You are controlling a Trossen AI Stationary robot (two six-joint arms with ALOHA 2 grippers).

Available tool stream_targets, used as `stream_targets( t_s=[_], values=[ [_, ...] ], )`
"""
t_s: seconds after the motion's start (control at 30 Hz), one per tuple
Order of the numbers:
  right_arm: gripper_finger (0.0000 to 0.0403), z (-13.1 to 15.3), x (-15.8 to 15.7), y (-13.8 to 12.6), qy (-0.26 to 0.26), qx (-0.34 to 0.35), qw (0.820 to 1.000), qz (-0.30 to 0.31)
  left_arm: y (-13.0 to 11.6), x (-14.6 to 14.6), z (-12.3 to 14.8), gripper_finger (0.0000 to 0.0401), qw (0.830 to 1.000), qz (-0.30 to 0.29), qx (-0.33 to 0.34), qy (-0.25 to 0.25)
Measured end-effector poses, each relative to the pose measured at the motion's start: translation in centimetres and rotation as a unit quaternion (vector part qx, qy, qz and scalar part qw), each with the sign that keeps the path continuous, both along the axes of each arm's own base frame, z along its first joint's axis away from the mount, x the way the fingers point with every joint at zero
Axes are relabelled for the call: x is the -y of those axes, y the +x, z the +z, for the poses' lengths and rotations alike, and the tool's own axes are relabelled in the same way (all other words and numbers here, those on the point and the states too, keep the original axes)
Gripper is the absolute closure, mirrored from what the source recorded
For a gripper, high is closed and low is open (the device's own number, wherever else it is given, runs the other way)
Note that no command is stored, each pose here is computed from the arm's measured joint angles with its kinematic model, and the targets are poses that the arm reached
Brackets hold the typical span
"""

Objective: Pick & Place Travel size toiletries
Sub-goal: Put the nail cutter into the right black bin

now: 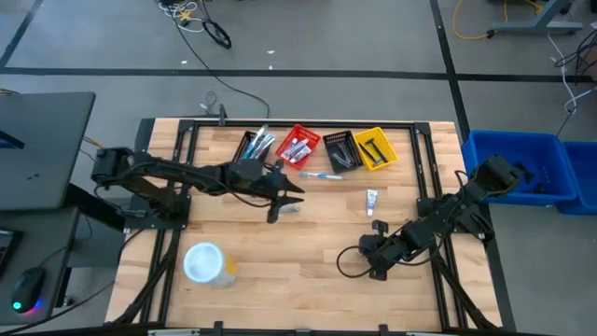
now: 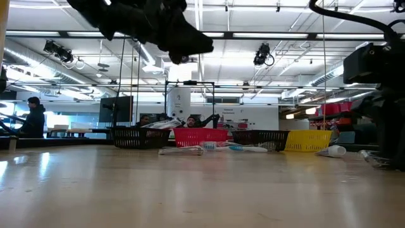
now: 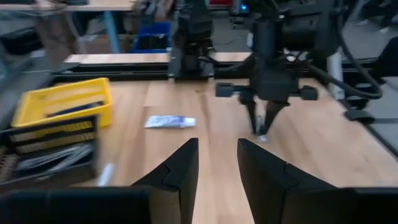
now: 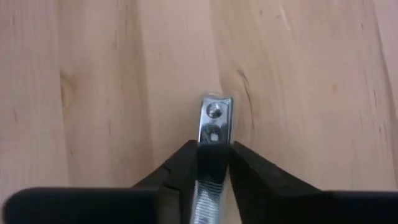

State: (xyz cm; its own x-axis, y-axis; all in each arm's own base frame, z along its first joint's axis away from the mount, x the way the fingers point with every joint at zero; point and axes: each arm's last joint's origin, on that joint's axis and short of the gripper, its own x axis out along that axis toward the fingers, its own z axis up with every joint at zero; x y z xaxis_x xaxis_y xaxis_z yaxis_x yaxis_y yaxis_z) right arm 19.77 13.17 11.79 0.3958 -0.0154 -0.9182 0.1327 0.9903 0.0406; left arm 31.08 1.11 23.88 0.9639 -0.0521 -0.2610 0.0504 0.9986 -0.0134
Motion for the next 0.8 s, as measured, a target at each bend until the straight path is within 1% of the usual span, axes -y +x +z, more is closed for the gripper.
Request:
stream_targets(
  t_s=[0.13, 0.33, 0.4, 0.47, 0.6, 0.7, 0.77, 0.8],
  values=[
    [0.0332, 0.1, 0.0, 0.1, 0.005, 0.008, 1.0, -0.001, -1.9, -0.1, 1.7, 0.0285, 0.999, 0.034, -0.018, 0.028],
    [0.0337, 0.1, -0.2, 0.5, 0.009, 0.034, 0.999, -0.006, -5.6, -0.2, 4.3, 0.0285, 0.996, 0.073, -0.034, 0.045],
    [0.0337, 0.2, -0.2, 0.8, 0.009, 0.048, 0.999, -0.008, -6.4, -0.3, 5.1, 0.0285, 0.995, 0.083, -0.027, 0.047],
    [0.0337, 0.3, -0.1, 1.2, 0.008, 0.069, 0.998, -0.013, -7.3, -0.3, 5.5, 0.0285, 0.994, 0.094, -0.031, 0.052],
    [0.0337, 1.1, 0.7, 2.8, -0.002, 0.136, 0.99, -0.022, -7.9, -0.4, 5.7, 0.0285, 0.991, 0.11, -0.036, 0.07],
    [0.0337, 2.3, 2.0, 3.9, -0.031, 0.183, 0.982, -0.02, -8.0, -0.4, 5.8, 0.0285, 0.99, 0.115, -0.034, 0.076],
    [0.0337, 3.5, 3.6, 4.5, -0.071, 0.216, 0.973, -0.039, -8.0, -0.4, 5.7, 0.0286, 0.99, 0.114, -0.039, 0.077],
    [0.0337, 4.2, 4.5, 4.9, -0.089, 0.238, 0.965, -0.06, -7.9, -0.4, 5.6, 0.0286, 0.99, 0.114, -0.042, 0.077]
  ],
)
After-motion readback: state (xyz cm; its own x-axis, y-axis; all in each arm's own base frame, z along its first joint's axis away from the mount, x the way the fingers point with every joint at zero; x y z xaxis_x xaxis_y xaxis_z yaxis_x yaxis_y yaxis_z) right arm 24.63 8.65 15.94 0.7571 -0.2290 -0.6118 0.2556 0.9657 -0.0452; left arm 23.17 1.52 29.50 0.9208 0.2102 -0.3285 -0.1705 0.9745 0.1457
